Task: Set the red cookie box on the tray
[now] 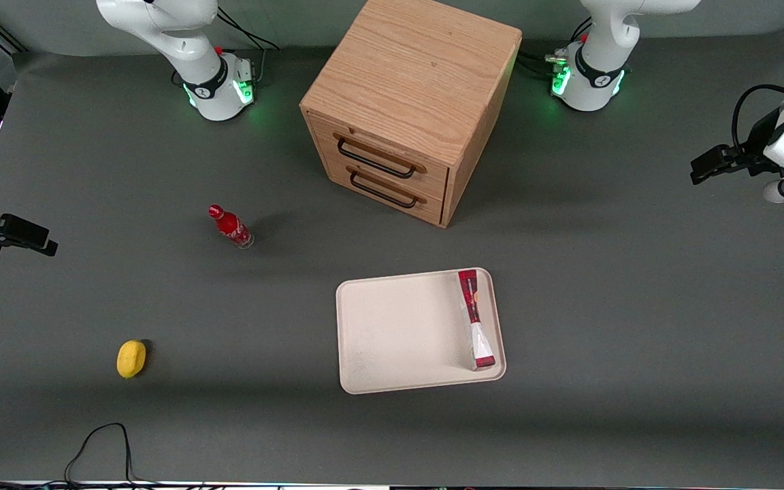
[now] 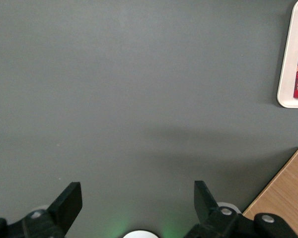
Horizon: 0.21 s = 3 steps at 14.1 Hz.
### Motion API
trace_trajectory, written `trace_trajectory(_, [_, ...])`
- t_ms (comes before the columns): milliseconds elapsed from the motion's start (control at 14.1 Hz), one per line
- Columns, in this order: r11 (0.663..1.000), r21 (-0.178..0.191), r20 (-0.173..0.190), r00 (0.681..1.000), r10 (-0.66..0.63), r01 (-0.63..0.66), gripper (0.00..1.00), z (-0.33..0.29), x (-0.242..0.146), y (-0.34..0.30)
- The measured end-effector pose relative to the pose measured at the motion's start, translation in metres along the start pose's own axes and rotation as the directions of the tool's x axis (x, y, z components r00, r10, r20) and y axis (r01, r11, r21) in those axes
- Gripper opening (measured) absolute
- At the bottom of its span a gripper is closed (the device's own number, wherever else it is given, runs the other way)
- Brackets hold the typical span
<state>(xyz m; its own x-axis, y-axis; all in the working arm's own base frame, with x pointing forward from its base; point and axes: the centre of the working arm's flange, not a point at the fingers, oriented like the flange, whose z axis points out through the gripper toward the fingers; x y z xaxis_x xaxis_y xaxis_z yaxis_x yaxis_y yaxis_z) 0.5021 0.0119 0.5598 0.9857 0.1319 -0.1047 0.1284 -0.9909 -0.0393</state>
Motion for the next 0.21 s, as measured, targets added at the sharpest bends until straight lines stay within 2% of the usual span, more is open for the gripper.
trace_trajectory(213, [0.999,0.006,0.022,0.999,-0.031,0.031,1.00,-0.009,0.005,-0.015])
